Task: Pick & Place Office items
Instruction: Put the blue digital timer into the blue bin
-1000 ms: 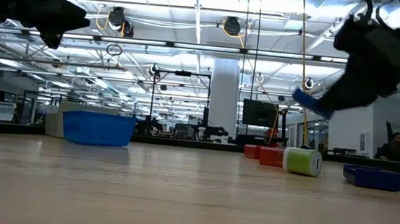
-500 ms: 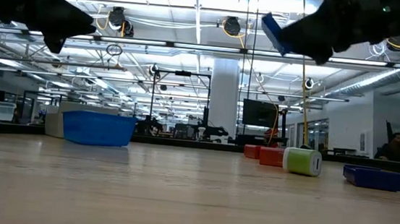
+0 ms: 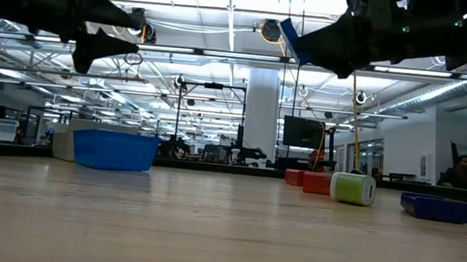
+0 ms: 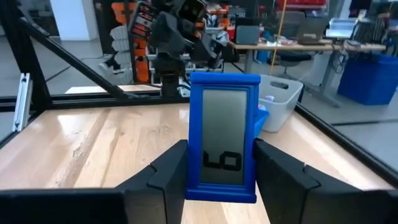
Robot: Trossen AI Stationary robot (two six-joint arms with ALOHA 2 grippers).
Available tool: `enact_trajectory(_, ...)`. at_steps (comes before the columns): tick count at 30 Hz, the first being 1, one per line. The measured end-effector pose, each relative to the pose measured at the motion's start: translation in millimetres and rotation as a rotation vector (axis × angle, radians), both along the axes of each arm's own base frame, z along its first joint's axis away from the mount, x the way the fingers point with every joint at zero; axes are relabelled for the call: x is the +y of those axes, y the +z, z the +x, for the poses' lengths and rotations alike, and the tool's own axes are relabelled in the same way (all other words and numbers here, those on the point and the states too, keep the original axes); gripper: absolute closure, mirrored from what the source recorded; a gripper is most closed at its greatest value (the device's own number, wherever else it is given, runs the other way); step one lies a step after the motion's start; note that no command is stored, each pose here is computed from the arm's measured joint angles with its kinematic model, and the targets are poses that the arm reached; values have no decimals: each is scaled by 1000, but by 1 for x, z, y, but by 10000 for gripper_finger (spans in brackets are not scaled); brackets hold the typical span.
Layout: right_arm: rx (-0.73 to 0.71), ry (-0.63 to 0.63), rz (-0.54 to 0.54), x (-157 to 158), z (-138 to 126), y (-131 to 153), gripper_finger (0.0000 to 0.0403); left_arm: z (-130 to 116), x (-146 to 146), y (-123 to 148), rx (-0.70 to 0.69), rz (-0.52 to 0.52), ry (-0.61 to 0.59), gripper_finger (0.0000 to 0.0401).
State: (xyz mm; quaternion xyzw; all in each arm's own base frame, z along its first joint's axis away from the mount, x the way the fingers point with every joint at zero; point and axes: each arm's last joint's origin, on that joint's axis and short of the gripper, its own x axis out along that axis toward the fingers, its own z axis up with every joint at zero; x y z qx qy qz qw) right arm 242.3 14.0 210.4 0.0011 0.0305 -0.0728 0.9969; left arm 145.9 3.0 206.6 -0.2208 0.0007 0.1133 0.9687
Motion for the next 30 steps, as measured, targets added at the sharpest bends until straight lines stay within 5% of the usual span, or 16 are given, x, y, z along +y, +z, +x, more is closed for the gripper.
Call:
enact_trajectory(10, 27, 34, -87, 9, 19, 6, 248, 27, 2, 3, -110, -84, -87, 148)
enact_trajectory(30, 265, -131, -269, 21, 58, -3, 244, 124, 2, 17, 27, -173, -98, 146)
